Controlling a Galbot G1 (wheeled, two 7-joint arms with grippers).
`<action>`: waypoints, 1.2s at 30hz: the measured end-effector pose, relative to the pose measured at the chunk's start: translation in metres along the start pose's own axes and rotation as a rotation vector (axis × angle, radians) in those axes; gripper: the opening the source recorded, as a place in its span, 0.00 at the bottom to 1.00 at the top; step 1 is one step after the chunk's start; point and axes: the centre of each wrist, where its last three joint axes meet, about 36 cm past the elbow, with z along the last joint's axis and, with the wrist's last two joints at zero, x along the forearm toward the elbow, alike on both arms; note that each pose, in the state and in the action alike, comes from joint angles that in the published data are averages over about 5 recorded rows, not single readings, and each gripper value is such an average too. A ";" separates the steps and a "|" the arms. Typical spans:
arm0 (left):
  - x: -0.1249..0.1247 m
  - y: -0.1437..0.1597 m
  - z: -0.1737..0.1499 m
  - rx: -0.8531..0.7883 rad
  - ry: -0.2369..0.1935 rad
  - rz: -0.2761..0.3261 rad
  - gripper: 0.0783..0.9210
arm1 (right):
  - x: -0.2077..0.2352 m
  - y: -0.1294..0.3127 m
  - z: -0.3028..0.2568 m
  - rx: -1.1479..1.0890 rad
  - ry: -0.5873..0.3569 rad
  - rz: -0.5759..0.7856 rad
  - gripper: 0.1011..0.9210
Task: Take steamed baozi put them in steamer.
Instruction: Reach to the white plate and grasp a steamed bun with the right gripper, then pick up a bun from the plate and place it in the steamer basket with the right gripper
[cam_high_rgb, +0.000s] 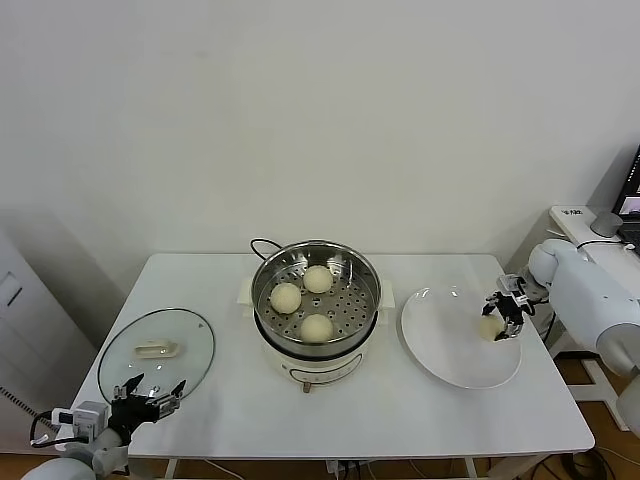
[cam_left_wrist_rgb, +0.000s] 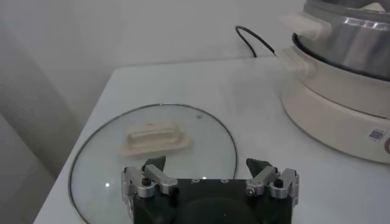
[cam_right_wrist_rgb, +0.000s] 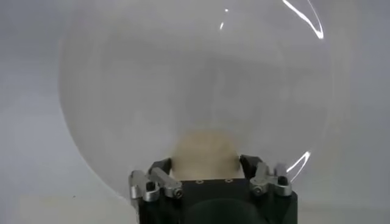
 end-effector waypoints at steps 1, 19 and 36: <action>0.000 0.000 0.000 0.000 0.000 0.000 0.88 | 0.000 0.000 0.000 -0.002 0.000 -0.001 0.48; 0.002 -0.002 -0.001 -0.008 -0.001 -0.010 0.88 | 0.082 -0.021 -0.019 -0.030 -0.023 0.035 0.41; 0.003 -0.004 -0.003 -0.021 -0.004 -0.011 0.88 | 0.204 -0.055 -0.163 -0.050 -0.198 0.082 0.43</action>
